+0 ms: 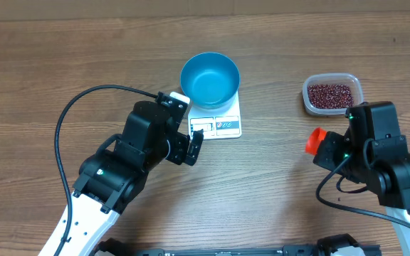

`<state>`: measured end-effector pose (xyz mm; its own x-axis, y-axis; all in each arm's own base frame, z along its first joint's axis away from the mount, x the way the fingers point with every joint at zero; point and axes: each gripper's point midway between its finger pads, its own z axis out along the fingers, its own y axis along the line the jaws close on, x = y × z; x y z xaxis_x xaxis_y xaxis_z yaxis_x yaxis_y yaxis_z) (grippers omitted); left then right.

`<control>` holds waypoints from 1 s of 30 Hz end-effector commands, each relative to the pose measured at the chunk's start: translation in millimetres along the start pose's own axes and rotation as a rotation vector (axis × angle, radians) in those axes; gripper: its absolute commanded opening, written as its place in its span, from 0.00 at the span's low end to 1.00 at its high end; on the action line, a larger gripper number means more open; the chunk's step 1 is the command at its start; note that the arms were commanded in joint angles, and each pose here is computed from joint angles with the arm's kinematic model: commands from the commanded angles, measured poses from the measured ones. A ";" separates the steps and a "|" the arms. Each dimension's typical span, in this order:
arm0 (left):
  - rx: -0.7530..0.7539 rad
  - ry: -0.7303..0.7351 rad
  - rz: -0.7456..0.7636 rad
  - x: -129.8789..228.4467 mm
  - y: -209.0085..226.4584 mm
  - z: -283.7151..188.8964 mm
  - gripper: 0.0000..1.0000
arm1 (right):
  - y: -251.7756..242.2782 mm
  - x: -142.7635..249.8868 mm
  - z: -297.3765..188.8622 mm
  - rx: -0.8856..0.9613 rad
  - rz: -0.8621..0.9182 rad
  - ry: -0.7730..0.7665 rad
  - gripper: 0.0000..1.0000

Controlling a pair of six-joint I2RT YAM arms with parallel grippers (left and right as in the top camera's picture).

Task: Scoop item into bowl and weigh 150g on scale
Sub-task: 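Move the right gripper with the scoop toward the bean tub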

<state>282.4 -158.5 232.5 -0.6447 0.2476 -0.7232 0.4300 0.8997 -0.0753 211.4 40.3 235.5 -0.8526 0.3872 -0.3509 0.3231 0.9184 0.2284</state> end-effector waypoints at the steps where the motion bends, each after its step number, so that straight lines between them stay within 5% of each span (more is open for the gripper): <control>1: -0.016 0.005 0.003 2.3 4.3 1.2 1.00 | -2.1 -9.1 -8.2 0.018 -0.007 -0.052 0.04; 15: -0.016 0.005 0.003 2.3 4.3 1.2 1.00 | -3.5 -18.4 -3.4 0.048 -0.039 -0.073 0.04; 30: -0.016 0.005 0.003 2.3 4.3 1.2 1.00 | -5.6 -53.3 52.5 0.213 -0.098 -0.030 0.04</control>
<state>282.0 -158.2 232.1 -0.6464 0.2486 -0.7214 0.4299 0.8998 -0.0751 264.0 26.0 196.5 -0.8885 0.3153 -0.3333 0.3220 0.9460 0.0367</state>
